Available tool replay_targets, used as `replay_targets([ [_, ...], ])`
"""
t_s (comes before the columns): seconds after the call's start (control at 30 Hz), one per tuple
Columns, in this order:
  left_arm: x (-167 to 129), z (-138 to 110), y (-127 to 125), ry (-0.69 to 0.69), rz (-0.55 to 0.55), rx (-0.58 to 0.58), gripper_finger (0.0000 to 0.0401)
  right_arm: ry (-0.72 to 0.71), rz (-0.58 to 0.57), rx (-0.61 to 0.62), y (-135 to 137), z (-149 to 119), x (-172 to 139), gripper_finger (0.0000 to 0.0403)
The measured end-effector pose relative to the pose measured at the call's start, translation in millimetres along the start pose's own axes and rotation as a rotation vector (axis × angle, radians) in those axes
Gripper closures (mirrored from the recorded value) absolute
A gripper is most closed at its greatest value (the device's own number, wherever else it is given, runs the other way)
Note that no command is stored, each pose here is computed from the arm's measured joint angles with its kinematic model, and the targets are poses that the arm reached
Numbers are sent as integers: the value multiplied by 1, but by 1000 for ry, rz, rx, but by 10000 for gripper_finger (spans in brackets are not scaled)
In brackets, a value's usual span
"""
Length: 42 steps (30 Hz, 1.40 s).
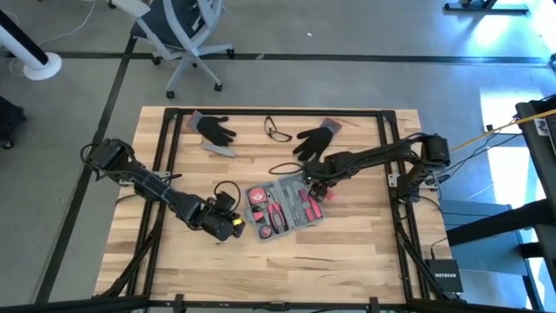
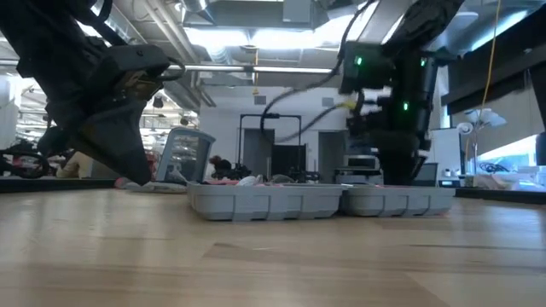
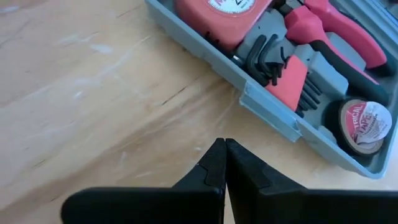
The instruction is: Prefit tool cases
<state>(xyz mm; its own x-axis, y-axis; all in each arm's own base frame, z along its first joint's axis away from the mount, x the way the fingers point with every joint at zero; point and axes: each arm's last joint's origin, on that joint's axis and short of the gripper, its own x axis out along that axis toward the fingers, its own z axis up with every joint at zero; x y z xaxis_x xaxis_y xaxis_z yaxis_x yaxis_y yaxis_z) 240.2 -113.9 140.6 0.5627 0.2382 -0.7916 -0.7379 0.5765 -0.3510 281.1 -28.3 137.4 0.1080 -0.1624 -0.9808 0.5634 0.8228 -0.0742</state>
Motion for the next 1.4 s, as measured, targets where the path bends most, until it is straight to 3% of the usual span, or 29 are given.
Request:
replay_targets([
  [0.1, 0, 0, 0, 2, -2, -1, 401, 30, -23, 0, 2, 0, 12, 141],
  [0.17, 0, 0, 0, 9, -4, -5, 401, 47, -30, -6, 3, 0, 16, 175],
  [0.33, 0, -1, 0, 15, 4, -8, 401, 56, -50, -14, 2, 0, 17, 343],
  [0.73, -1, -3, 2, 30, 14, 26, 401, 176, -134, -57, -14, -17, -4, 343],
  [0.83, -1, -3, 2, 30, 13, 27, 401, 175, -155, -11, -19, -21, -17, 382],
  [0.93, -2, -4, 1, 31, 11, 29, 401, 168, -132, 49, -21, -24, -28, 398],
  [1.07, -3, -6, 1, 34, 6, 68, 401, 126, 36, 182, -17, -27, -51, 397],
  [1.2, -4, -8, 1, 36, 3, 123, 401, 77, 113, 264, 0, -35, -63, 399],
  [1.4, -4, -7, 1, 28, 3, 181, 401, -23, 51, 260, 17, -44, -67, 402],
])
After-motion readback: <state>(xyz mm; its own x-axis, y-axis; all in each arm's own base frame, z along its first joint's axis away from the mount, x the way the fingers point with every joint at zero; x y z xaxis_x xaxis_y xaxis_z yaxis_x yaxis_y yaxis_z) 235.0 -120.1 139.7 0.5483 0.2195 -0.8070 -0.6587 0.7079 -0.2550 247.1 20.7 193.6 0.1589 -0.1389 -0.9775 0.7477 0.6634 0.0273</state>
